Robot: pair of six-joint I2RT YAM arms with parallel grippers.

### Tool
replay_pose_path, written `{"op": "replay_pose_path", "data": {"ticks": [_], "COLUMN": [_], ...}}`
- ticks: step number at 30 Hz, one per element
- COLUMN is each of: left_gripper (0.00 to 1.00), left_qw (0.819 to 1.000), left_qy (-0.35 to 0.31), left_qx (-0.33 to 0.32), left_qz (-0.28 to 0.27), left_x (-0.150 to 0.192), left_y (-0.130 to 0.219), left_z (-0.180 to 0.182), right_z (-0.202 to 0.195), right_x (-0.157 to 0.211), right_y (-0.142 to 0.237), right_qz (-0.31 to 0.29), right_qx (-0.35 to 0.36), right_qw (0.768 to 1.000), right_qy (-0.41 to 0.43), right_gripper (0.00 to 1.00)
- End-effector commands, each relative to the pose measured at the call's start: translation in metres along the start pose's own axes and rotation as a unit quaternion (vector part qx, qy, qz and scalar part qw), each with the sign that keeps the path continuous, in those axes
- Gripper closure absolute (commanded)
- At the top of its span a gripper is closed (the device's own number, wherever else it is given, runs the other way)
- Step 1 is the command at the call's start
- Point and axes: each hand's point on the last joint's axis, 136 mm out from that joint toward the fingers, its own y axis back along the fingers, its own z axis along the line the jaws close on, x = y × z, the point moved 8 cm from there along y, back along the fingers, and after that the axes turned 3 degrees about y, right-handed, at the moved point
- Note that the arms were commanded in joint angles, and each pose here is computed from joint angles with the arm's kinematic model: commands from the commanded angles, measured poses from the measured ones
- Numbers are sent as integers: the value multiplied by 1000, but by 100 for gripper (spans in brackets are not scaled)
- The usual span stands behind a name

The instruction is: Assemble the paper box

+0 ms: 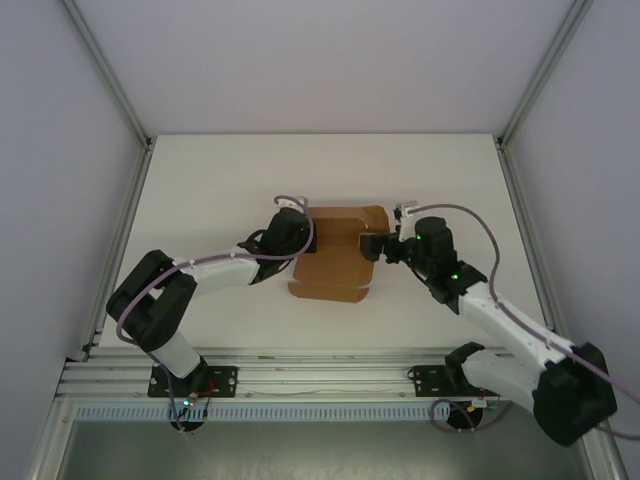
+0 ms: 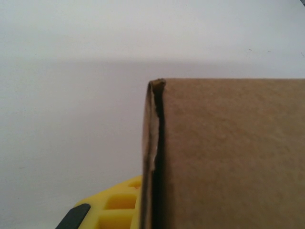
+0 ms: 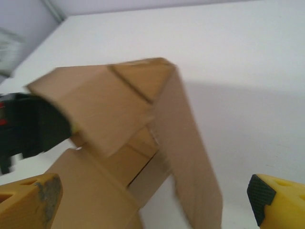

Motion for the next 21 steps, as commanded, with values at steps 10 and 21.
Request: {"op": "replay_pose_path", "data": {"ticks": [10, 21], "left_gripper": [100, 100], "left_qw": [1000, 996], "left_qy": [-7, -15], "left_qx": [29, 87], "left_qz": [-3, 32], "left_x": [-32, -36], "left_y": [5, 3], "left_z": [8, 9], "right_z": [-47, -75], "right_x": [-25, -53], "right_y": [37, -2], "right_qz": [7, 66], "right_qx": [-7, -194], "right_qw": [995, 977], "right_qy": [-101, -51], "right_gripper": [1, 43]}}
